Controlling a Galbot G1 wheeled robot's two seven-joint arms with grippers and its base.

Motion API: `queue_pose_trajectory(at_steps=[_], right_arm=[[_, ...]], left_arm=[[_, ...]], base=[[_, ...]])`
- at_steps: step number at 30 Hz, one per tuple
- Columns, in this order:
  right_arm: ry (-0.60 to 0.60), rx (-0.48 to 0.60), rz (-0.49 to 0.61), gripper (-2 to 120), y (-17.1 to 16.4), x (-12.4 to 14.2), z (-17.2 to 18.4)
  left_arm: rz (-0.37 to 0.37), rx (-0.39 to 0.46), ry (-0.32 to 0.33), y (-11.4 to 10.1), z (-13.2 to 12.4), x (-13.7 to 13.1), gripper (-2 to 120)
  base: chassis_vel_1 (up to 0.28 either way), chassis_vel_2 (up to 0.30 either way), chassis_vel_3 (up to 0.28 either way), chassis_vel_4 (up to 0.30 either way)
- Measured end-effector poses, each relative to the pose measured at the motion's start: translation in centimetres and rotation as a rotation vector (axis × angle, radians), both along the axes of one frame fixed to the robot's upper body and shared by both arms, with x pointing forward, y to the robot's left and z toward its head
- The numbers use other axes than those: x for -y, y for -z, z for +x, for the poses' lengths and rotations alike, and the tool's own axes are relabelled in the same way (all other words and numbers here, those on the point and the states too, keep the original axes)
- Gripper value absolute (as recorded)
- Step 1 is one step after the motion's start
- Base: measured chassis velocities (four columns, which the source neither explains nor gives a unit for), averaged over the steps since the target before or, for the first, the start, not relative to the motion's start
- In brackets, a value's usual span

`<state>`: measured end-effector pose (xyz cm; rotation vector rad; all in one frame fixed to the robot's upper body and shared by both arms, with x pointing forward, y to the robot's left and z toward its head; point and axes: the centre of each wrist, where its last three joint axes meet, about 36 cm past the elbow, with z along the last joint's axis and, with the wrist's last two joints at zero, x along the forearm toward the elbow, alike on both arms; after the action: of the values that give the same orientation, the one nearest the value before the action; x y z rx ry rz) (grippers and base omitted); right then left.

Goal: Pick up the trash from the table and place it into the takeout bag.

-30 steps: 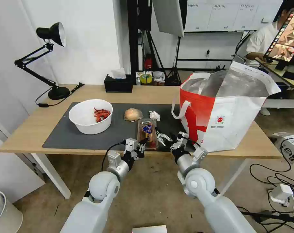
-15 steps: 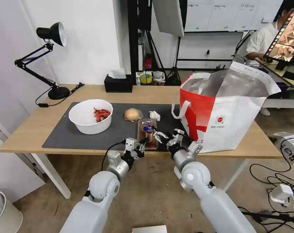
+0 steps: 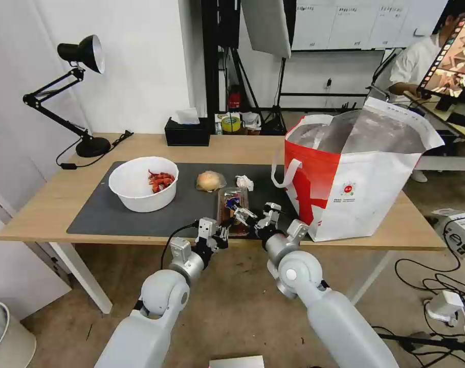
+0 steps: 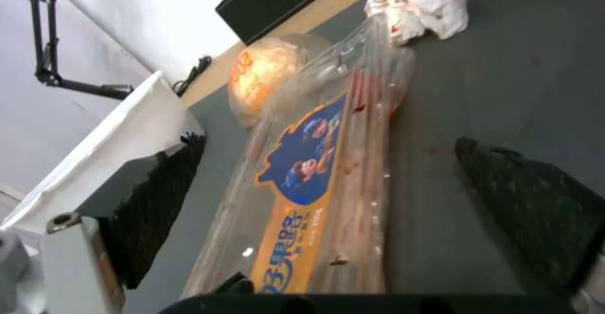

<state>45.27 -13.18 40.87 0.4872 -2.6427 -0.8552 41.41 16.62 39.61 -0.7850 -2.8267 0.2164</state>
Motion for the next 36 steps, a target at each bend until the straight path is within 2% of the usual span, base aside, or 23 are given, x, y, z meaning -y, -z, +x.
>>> queue_pose_trajectory(at_steps=[15,18,19,21,25,27,29,30,32,35,36], right_arm=[[0.006,-0.024,-0.023,97,-0.15,-0.60,0.37],[0.011,-0.030,-0.030,87,-0.17,-0.64,0.38],[0.011,-0.030,-0.030,87,-0.17,-0.64,0.38],[0.011,-0.044,-0.043,72,-0.17,-0.66,0.30],[0.009,-0.048,-0.046,64,-0.13,-0.66,0.17],[0.009,-0.048,-0.048,52,-0.18,-0.67,0.12],[0.009,-0.048,-0.048,49,-0.19,-0.68,0.12],[0.011,-0.049,-0.048,42,-0.22,-0.70,0.11],[0.011,-0.049,-0.048,41,-0.23,-0.72,0.11],[0.015,-0.054,-0.045,22,-0.18,-0.83,0.01],[0.015,-0.054,-0.045,22,-0.18,-0.83,0.01]], left_arm=[[-0.001,-0.003,0.006,0.30,0.16,0.25,0],[-0.002,-0.002,0.005,0.37,0.11,0.26,0],[-0.002,-0.002,0.005,0.37,0.11,0.26,0],[-0.004,0.006,0.004,0.52,0.03,0.22,0],[-0.003,0.007,0.004,0.53,0.02,0.19,0],[-0.003,0.009,0.004,0.47,0.00,0.18,0],[-0.004,0.010,0.004,0.45,0.00,0.18,0],[-0.004,0.010,0.003,0.42,-0.01,0.17,0],[-0.004,0.010,0.003,0.42,-0.02,0.16,0],[-0.004,0.011,0.000,0.37,-0.08,0.01,0],[-0.004,0.011,0.000,0.37,-0.08,0.01,0]], base=[[0.000,0.000,0.000,0.000],[0.000,0.000,0.000,0.000],[0.000,0.000,0.000,0.000],[0.000,0.000,0.000,0.000],[0.000,0.000,0.000,0.000],[0.000,0.000,0.000,0.000],[0.000,0.000,0.000,0.000],[0.000,0.000,0.000,0.000],[0.000,0.000,0.000,0.000],[0.000,0.000,0.000,0.000],[0.000,0.000,0.000,0.000]])
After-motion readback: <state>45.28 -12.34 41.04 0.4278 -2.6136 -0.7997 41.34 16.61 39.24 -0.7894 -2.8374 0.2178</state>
